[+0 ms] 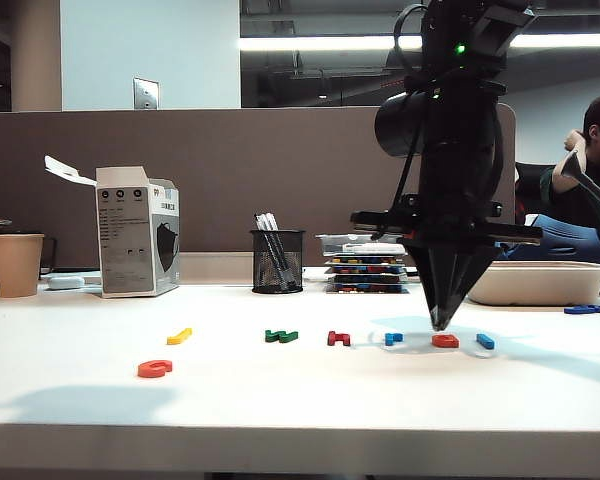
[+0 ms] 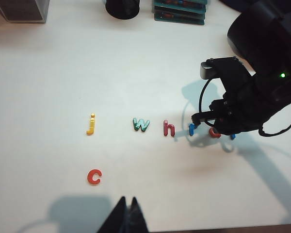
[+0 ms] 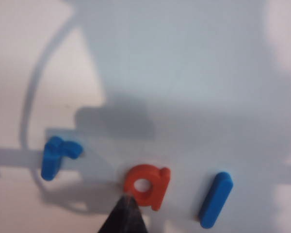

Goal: Select the appropriate letters from the row of letter magnets placed on the table to arrange into the word "car".

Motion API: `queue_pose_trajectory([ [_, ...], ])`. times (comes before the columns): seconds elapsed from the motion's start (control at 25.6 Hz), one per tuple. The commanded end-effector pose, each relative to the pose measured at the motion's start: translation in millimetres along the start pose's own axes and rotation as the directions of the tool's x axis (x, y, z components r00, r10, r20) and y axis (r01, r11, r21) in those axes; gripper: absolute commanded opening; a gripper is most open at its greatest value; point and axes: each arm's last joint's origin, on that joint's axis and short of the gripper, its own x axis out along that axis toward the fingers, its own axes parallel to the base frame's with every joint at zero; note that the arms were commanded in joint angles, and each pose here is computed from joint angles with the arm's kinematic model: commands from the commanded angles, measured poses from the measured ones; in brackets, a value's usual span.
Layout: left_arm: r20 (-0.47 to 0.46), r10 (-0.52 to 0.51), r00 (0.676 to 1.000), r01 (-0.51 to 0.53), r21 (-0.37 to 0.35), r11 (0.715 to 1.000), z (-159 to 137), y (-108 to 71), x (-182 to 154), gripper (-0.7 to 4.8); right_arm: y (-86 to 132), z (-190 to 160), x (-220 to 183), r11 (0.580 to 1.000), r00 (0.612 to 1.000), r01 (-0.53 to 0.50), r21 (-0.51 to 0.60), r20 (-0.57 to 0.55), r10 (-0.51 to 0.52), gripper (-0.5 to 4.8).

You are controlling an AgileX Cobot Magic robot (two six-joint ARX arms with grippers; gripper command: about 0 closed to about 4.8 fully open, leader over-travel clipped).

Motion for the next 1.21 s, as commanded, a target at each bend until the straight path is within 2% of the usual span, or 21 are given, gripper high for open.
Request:
queue_pose_trajectory([
  [0.04, 0.01, 0.004, 1.0, -0.004, 0.002, 1.0, 1.0, 0.9, -0.9, -0.05, 0.4, 1.5, -2.7, 1.0, 1.0, 0.004, 0.003, 0.024, -0.004, -0.06],
  [0.63, 0.01, 0.004, 1.0, -0.004, 0.002, 1.0, 1.0, 0.9, -0.9, -0.05, -8.3, 4.1, -3.0, 0.999, 0.999, 0.032, 0.025, 0.035, -0.033, -0.06],
  [1.21, 0.01, 0.004, 1.0, -0.004, 0.001, 1.0, 1.0, 0.9, -0.9, -0.05, -7.3, 3.7, -1.8, 0.999, 1.0, -0.004, 0.031, 0.024, 0.003, -0.06],
])
